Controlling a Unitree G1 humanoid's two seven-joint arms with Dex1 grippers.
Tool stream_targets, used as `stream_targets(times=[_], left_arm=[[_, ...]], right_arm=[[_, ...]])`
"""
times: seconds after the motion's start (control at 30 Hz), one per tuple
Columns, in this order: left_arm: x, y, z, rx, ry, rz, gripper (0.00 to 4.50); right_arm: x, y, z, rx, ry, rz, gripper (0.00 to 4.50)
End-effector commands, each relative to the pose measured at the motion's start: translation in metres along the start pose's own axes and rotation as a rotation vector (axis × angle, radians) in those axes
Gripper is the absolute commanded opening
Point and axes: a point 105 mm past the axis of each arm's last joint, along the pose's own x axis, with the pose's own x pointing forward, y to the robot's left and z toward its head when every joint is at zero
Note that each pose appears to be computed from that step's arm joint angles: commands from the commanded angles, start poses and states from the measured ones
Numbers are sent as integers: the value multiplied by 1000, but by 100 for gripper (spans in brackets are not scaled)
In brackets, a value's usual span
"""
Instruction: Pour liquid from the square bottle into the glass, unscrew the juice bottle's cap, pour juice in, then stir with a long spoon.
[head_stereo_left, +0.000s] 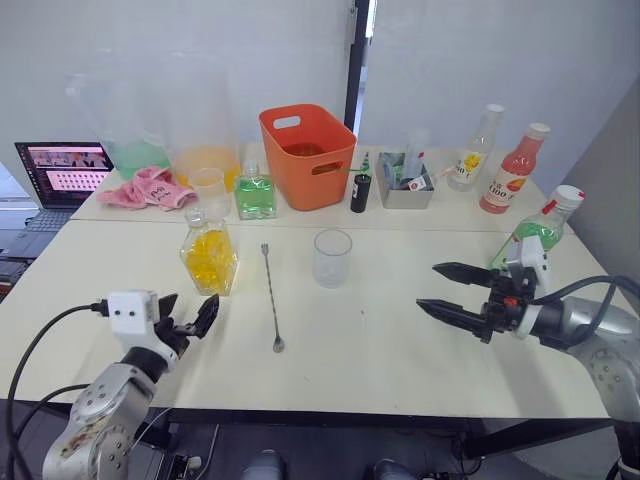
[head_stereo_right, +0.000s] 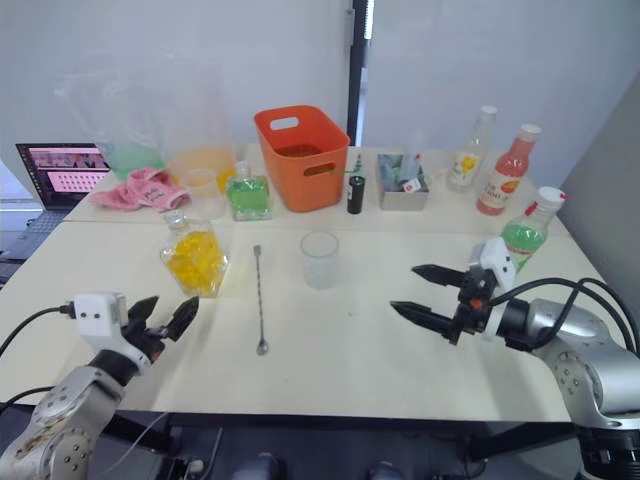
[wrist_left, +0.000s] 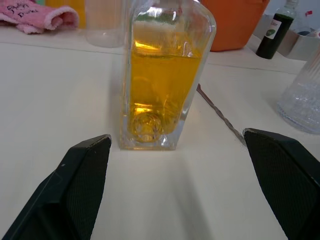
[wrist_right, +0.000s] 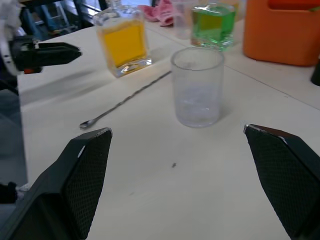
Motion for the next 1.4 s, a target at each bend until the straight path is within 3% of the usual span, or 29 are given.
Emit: stream_targets(times=[0.03, 0.17, 0.73, 0.9, 1.07, 1.33, 1.4], left_arm=[[13, -5, 12, 42, -30, 19, 448], [25, 3, 16, 59, -40, 76, 448], [84, -11, 29, 112, -65, 120, 448], [87, -15, 35, 132, -108, 127, 296], [87, -15, 39, 156, -122, 124, 281], [77, 3, 83, 241, -277, -56, 281], [71, -7, 92, 231, -293, -272, 281]], right_arm=[[-1, 6, 5, -38, 2, 21, 450], [-2, 10, 1, -50, 13, 33, 450], [-3, 16, -5, -80, 38, -6, 450], [-3, 16, -6, -81, 34, -25, 450], [-3, 16, -10, -75, 35, -38, 450], [0, 14, -11, -69, 27, -56, 450], [-3, 11, -12, -64, 24, -77, 450]])
